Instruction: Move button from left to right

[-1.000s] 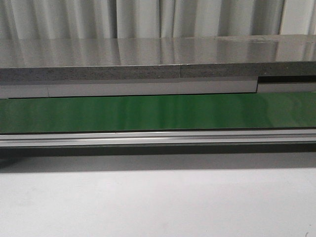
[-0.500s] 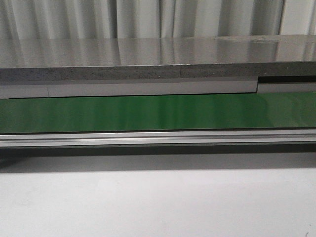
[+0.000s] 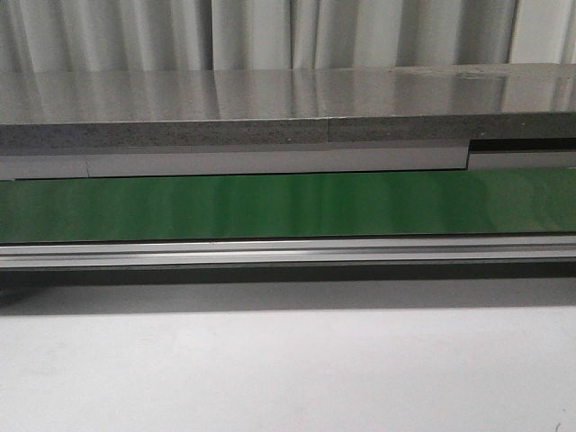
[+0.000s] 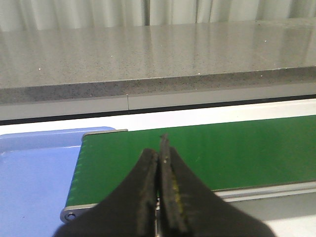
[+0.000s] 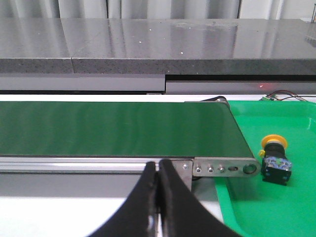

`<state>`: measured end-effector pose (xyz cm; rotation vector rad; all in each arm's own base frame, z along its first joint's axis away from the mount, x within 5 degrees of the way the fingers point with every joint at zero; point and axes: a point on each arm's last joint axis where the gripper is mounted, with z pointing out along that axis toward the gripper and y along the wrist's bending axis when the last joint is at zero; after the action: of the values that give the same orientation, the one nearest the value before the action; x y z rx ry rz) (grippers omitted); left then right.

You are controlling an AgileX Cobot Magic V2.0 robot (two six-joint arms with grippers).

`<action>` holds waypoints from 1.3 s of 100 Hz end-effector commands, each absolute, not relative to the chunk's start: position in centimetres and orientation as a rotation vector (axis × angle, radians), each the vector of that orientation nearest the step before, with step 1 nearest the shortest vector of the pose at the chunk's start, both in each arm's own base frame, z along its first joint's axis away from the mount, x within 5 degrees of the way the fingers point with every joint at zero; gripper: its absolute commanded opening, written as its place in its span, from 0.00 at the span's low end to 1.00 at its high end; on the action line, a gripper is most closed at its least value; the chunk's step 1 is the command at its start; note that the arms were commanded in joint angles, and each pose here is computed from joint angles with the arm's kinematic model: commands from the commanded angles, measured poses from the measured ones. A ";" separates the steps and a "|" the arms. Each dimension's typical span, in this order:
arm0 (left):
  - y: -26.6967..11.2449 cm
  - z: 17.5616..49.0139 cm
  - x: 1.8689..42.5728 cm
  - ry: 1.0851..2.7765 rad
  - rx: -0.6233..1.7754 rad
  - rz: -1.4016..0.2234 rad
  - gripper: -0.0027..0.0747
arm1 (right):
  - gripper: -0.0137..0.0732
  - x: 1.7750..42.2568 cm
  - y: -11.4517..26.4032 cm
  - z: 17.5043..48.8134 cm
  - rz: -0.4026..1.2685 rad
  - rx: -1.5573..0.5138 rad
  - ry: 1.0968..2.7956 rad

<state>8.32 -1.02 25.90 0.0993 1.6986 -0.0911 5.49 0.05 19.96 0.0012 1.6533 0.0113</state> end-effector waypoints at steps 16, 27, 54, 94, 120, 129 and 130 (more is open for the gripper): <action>-0.9 27.6 8.4 1.600 0.075 -0.095 0.01 | 0.08 5.5 0.0 20.0 0.019 0.016 1.578; -0.9 27.6 8.4 1.600 0.075 -0.095 0.01 | 0.08 5.5 0.0 20.1 0.019 0.017 1.576; -0.9 27.6 8.4 1.600 0.075 -0.095 0.01 | 0.08 5.5 0.0 20.0 0.019 0.016 1.583; -0.9 27.6 8.4 1.600 0.075 -0.095 0.01 | 0.08 5.5 0.0 20.0 0.019 0.016 1.583; -0.9 27.6 8.4 1.600 0.075 -0.095 0.01 | 0.08 5.5 0.0 20.0 0.019 0.016 1.583; -0.9 27.6 8.4 1.600 0.075 -0.095 0.01 | 0.08 5.5 0.0 20.0 0.019 0.016 1.583; -0.9 27.6 8.4 1.600 0.075 -0.095 0.01 | 0.08 5.5 0.0 20.0 0.019 0.016 1.583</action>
<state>8.32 -1.02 25.90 0.0993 1.6986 -0.0911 5.61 0.05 18.72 0.0104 1.6906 0.0182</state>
